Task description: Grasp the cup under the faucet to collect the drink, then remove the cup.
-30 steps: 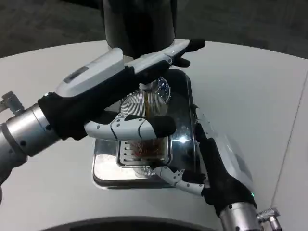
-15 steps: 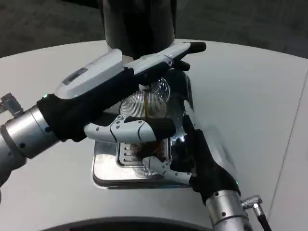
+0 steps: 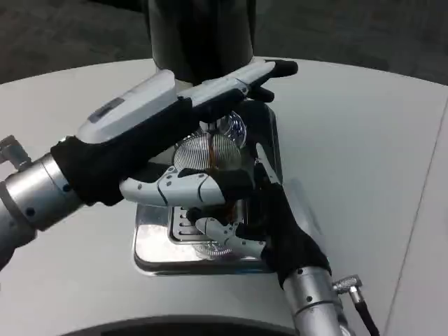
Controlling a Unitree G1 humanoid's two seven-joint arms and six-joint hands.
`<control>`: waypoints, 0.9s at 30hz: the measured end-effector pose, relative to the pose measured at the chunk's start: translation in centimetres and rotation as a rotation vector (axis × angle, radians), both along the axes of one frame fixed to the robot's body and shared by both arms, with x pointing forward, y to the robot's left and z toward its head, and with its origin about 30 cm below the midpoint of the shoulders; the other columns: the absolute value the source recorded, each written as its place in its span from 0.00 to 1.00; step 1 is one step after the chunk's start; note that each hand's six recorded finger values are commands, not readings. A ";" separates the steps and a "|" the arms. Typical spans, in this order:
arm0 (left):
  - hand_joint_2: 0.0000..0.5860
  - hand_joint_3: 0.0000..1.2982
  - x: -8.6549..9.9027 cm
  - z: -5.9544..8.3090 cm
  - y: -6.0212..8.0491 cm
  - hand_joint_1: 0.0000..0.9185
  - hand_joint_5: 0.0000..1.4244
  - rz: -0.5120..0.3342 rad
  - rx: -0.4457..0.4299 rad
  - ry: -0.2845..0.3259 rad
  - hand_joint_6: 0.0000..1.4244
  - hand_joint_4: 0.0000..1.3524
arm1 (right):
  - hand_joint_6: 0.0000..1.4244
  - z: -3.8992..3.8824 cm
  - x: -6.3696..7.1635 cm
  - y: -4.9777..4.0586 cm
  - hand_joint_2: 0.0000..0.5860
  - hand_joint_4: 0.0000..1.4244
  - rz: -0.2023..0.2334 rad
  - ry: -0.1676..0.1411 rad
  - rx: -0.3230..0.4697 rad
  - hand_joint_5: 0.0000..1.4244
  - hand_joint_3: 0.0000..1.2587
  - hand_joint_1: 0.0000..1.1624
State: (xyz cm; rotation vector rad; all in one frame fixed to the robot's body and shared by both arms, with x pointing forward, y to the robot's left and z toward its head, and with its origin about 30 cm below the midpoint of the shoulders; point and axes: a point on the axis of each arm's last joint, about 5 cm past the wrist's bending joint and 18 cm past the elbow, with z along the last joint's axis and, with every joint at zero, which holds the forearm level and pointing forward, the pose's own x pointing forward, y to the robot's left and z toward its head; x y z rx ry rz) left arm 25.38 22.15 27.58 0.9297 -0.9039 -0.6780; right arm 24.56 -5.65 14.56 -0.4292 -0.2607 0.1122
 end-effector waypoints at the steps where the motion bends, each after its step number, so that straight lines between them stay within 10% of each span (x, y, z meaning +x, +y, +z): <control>1: 0.28 0.04 0.0 0.0 0.0 0.00 0.11 0.001 0.000 0.000 0.08 0.00 | 0.02 0.00 0.0 0.04 0.30 0.00 0.000 0.000 0.000 0.00 0.00 0.64; 27: 0.29 0.05 -0.3 0.1 0.6 0.00 0.12 0.022 0.006 -0.004 0.09 0.00 | 0.03 -0.02 1.8 1.55 0.29 0.00 0.021 -0.010 0.028 0.00 0.00 0.65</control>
